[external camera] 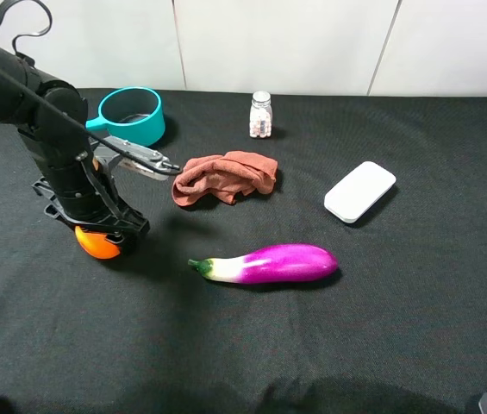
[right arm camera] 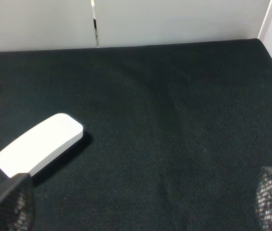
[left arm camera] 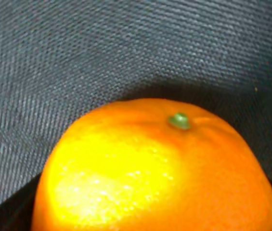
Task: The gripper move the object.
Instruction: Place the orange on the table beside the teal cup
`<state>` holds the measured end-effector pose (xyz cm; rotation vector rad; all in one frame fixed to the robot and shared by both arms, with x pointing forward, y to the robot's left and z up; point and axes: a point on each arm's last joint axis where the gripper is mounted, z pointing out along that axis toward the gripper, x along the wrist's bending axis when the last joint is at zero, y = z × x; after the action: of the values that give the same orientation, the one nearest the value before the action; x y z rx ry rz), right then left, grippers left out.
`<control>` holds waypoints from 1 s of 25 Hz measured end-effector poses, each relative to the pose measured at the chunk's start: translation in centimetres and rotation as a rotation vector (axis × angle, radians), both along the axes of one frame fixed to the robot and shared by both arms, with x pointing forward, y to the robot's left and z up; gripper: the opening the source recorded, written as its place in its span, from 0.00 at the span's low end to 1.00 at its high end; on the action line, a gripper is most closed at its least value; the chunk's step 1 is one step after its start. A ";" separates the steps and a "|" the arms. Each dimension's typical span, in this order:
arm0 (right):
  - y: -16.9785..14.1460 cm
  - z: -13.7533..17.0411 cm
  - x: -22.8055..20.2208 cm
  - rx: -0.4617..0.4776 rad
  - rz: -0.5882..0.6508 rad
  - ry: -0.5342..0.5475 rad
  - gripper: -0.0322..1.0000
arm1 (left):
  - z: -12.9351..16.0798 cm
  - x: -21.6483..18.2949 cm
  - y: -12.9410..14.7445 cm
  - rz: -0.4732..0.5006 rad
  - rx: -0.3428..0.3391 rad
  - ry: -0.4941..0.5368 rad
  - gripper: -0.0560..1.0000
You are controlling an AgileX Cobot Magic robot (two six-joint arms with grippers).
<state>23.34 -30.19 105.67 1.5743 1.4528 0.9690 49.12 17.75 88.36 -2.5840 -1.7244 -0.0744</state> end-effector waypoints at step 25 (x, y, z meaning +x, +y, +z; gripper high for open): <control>0.0 0.0 0.0 0.000 0.000 0.002 0.70 | 9.6 0.7 -0.2 0.075 -0.046 -0.126 0.77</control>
<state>23.36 -30.19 105.62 1.5755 1.4540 0.9679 49.86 17.58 97.94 -2.5958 -1.8850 -0.2022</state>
